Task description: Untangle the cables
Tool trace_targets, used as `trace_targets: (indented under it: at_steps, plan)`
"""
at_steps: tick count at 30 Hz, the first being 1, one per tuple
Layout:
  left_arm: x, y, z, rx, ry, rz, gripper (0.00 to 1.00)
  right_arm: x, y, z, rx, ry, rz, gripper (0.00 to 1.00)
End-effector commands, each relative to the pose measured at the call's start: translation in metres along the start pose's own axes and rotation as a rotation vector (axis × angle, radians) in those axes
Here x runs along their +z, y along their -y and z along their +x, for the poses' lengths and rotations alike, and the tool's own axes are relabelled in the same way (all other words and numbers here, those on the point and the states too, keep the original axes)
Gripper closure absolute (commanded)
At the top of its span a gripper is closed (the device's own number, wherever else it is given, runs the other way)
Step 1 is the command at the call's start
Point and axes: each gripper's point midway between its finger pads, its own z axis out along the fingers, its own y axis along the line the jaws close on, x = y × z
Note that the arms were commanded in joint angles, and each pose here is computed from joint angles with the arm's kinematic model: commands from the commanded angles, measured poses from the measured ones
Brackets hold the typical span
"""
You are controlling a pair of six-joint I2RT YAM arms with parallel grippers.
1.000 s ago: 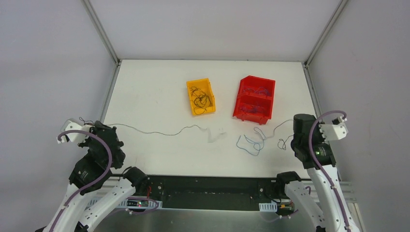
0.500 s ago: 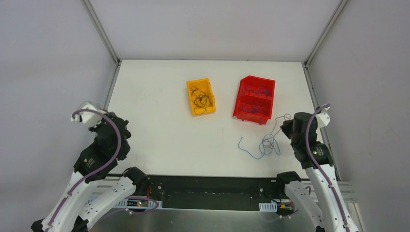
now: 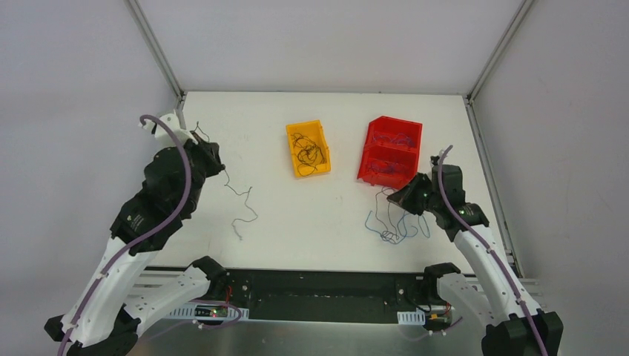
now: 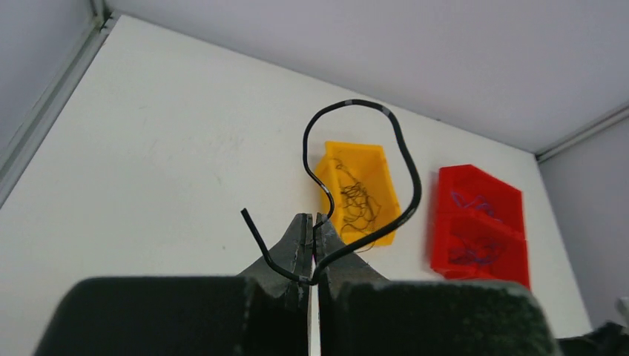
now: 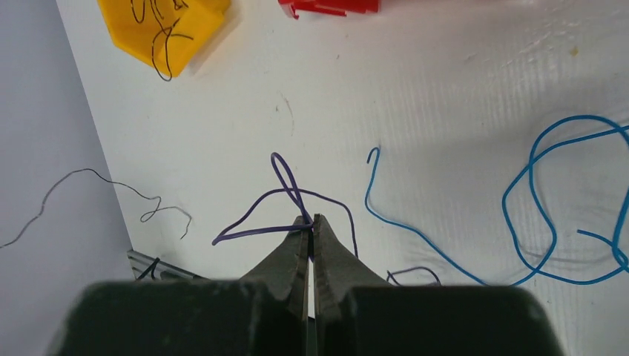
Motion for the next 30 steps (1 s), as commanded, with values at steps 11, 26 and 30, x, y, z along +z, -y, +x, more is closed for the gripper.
trace_targets:
  at_steps: [11, 26, 30]
  plan:
    - [-0.024, 0.084, -0.083, -0.072, 0.101, 0.372, 1.00, 0.002, -0.023, 0.002, -0.071, -0.014, -0.123, 1.00]
    - [0.010, 0.133, -0.070, -0.086, 0.055, 0.462, 1.00, -0.036, -0.115, -0.110, -0.148, 0.299, -0.228, 1.00]
    - [0.012, 0.134, -0.065, -0.087, 0.045, 0.466, 1.00, -0.027, -0.135, -0.146, -0.165, 0.361, -0.241, 1.00]
